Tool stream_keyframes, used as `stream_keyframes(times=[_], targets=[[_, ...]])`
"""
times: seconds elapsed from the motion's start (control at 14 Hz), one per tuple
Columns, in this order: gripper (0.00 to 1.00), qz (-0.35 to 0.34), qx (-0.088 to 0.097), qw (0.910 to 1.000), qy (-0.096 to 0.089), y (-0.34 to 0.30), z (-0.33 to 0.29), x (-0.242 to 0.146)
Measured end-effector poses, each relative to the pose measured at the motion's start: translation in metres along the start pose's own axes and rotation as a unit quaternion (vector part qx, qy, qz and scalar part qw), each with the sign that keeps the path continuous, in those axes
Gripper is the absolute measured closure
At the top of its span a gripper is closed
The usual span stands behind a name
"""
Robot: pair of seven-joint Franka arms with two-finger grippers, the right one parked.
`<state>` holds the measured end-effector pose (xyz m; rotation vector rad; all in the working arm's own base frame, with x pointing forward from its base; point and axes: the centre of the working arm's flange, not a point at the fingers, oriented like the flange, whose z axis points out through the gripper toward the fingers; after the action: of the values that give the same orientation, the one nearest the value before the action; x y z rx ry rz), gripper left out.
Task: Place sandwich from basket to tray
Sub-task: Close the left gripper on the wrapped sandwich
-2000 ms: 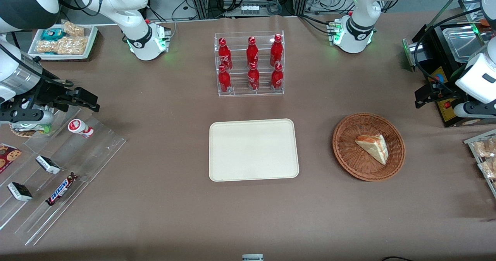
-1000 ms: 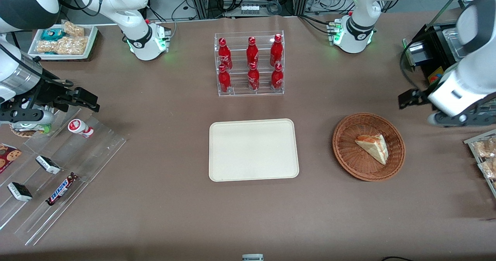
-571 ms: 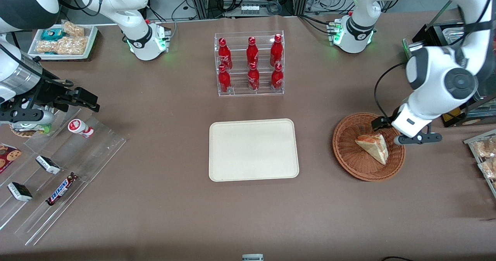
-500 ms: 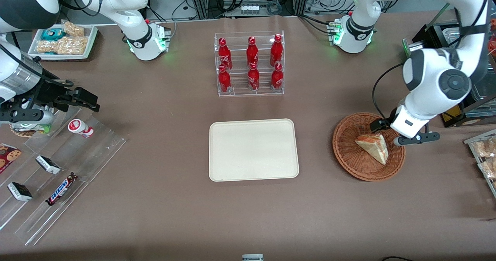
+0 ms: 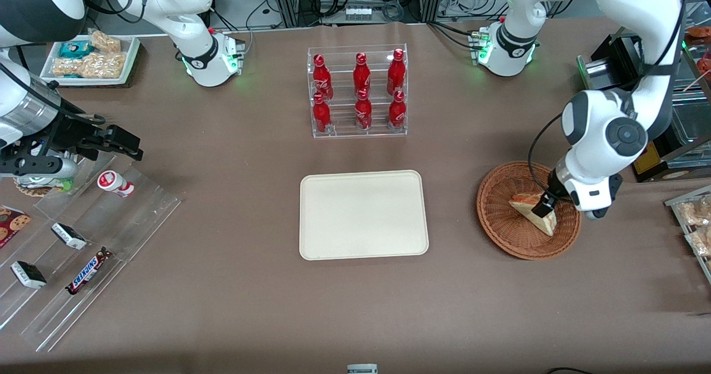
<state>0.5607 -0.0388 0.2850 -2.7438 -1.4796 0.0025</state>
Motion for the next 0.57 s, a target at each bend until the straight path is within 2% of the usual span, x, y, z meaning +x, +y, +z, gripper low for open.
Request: stream_keyframes(times=[0.07,0.14,0.36,0.57], targets=[[0.00,-0.010,0.006,0.9999,-0.004,0.000,0.013,0.000],[0.07,-0.016,0.009,0.9998,-0.006,0.001,0.024,0.000],[0.41,-0.030,0.010,0.9995,-0.005,0.004,0.033,0.002],[0.68,-0.025,0.017,0.9995,-0.002,0.013,0.015,0.006]])
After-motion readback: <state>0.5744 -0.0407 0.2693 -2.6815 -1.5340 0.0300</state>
